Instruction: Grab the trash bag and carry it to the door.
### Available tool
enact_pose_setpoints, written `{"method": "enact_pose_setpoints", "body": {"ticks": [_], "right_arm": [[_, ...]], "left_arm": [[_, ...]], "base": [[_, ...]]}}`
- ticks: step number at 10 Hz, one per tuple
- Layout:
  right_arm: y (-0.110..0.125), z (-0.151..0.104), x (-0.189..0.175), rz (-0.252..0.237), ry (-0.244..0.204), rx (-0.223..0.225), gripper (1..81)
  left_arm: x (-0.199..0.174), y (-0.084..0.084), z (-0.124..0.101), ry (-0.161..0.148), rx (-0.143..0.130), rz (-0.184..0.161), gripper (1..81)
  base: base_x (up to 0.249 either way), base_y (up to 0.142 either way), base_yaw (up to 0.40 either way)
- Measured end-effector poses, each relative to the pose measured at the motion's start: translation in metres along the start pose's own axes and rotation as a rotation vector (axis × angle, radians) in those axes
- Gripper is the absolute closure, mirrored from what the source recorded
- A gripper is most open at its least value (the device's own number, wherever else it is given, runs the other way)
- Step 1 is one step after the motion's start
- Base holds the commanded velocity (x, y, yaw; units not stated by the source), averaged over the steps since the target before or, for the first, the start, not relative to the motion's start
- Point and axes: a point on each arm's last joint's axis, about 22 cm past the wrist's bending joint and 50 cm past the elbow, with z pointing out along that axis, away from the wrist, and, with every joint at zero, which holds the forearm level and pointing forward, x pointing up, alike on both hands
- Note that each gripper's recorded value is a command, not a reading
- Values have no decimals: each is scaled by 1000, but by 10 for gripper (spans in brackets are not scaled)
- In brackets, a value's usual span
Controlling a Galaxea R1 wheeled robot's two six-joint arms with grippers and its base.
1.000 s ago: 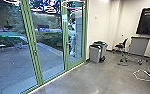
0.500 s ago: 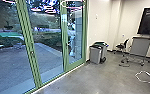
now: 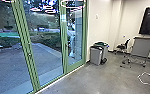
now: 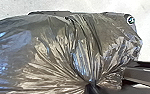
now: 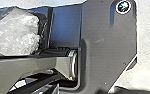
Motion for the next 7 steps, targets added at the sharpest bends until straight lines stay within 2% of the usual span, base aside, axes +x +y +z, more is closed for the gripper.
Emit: {"method": "enact_pose_setpoints", "body": {"ticks": [1,3,7], "right_arm": [[0,0,0,0,0,0,10],[0,0,0,0,0,0,10],[0,0,0,0,0,-1,10]], "left_arm": [[1,-1,0,7,5,0,811],[10,-7,0,54,37,0,811],[7,-3,2,54,34,7,811]], "base": [[178,0,0],[178,0,0],[178,0,0]]}}
